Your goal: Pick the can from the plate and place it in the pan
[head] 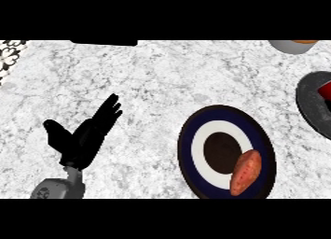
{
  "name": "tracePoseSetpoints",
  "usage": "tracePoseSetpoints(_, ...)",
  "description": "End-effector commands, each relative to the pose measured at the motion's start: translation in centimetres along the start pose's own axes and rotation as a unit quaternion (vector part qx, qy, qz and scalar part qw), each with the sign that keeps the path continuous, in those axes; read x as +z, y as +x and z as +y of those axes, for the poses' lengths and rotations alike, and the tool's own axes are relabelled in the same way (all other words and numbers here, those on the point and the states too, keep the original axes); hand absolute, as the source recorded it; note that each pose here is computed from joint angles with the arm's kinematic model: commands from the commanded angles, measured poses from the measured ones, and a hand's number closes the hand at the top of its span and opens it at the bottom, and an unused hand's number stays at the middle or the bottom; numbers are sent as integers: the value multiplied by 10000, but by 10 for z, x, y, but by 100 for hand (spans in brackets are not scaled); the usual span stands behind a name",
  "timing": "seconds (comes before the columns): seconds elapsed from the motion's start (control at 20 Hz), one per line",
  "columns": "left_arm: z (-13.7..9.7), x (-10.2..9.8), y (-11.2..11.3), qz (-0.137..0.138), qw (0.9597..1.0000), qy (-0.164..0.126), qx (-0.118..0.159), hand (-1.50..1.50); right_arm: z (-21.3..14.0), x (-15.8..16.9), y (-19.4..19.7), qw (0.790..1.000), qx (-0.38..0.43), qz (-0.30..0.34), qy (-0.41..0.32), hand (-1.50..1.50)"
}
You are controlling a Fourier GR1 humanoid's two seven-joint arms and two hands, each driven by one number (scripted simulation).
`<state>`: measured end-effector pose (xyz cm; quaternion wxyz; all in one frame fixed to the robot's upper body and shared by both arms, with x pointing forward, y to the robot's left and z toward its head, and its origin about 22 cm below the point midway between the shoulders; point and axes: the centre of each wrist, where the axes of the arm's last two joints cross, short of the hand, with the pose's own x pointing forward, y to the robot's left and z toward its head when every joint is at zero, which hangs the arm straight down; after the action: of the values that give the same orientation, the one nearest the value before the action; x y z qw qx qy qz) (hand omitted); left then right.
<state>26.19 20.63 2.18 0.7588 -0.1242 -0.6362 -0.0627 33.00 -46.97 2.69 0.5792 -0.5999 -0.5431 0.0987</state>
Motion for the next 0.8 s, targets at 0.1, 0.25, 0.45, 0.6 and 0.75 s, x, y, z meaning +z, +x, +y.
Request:
tracePoseSetpoints(0.1, 4, -3, -3, 65, 9999, -48, -65, 0, 4, 2, -5, 9960, 227, 407, 768, -150)
tracePoseSetpoints(0.25, -4, -7, -10, 22, 10000, 21, 43, 0, 11, 8, -4, 9955, -576, 204, 725, -150)
tracePoseSetpoints(0.45, 3, 1, -4, 63, 9999, 62, 66, 0, 10, 4, 1, 9813, -1893, 12, 352, -150)
tracePoseSetpoints(0.6, -9, -1, -3, 34, 10000, 23, 70, 0, -1, -6, 0, 9658, -2579, 196, 184, -150)
tracePoseSetpoints(0.75, 5, 1, 2, 45, 9999, 101, 33, 0, -19, 2, -36, 9528, -2979, 409, 421, -150)
